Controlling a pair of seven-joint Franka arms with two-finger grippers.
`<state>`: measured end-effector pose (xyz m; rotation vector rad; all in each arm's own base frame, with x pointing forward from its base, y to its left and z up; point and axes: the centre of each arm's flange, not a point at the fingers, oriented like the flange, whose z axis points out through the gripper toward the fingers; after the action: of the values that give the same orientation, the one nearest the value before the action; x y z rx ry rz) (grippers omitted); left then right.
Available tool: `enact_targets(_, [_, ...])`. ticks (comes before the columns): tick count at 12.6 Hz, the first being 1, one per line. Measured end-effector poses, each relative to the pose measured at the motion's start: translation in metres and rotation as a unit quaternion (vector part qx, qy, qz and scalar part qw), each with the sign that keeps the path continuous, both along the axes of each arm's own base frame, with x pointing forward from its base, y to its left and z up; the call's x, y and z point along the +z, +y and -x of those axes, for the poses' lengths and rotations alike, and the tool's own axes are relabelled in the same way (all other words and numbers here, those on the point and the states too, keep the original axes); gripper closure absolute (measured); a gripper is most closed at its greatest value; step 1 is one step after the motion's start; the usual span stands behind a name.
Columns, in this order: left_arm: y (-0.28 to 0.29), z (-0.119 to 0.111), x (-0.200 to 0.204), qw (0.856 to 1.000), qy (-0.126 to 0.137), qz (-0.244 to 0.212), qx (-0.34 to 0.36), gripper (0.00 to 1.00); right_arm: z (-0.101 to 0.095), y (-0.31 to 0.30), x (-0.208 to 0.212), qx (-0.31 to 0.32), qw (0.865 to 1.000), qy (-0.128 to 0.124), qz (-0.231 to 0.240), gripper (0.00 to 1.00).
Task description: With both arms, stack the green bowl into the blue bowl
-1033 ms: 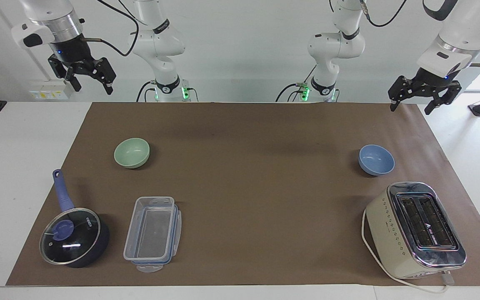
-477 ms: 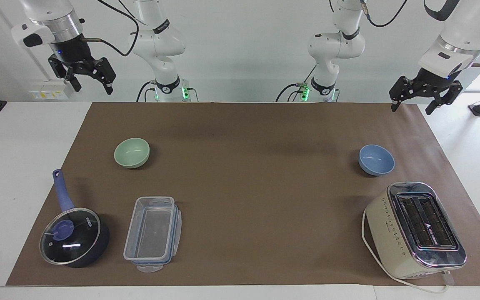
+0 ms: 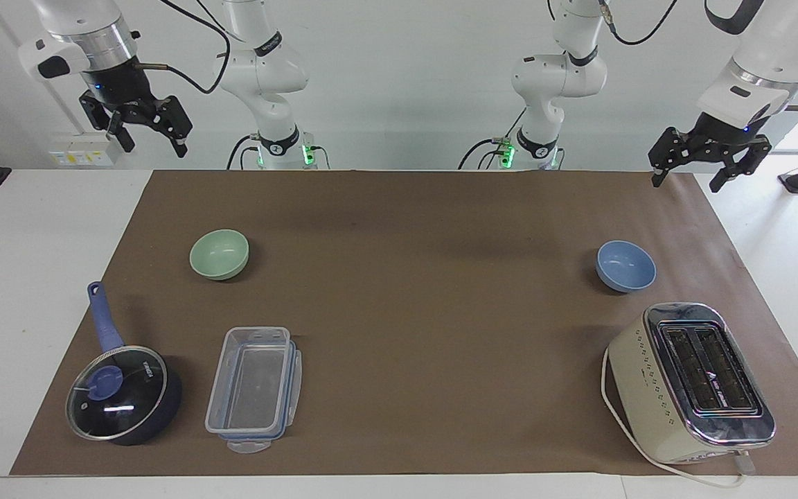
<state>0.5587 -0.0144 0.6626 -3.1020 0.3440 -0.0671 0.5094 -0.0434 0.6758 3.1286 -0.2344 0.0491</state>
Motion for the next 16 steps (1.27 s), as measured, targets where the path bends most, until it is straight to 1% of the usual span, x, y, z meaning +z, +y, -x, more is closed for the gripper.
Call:
enact_targets(6, [0.001,0.000,0.000,1.000,0.000,0.000,0.001,0.00,-0.001,-0.002,0.000,-0.002,1.000,-0.001,0.000,0.00])
enact_targets(9, [0.001,0.000,0.000,1.000,0.000,0.000,0.001,0.00,-0.009,-0.008,-0.003,-0.007,1.000,-0.011,0.002,0.00])
enact_targets(13, [0.001,0.000,0.000,1.000,0.000,0.000,0.001,0.00,-0.011,0.001,-0.009,-0.032,0.999,-0.007,0.000,0.00])
enact_targets(16, [0.001,0.000,0.000,1.000,0.001,0.000,0.001,0.00,-0.010,0.005,-0.009,-0.031,1.000,-0.007,0.000,0.00])
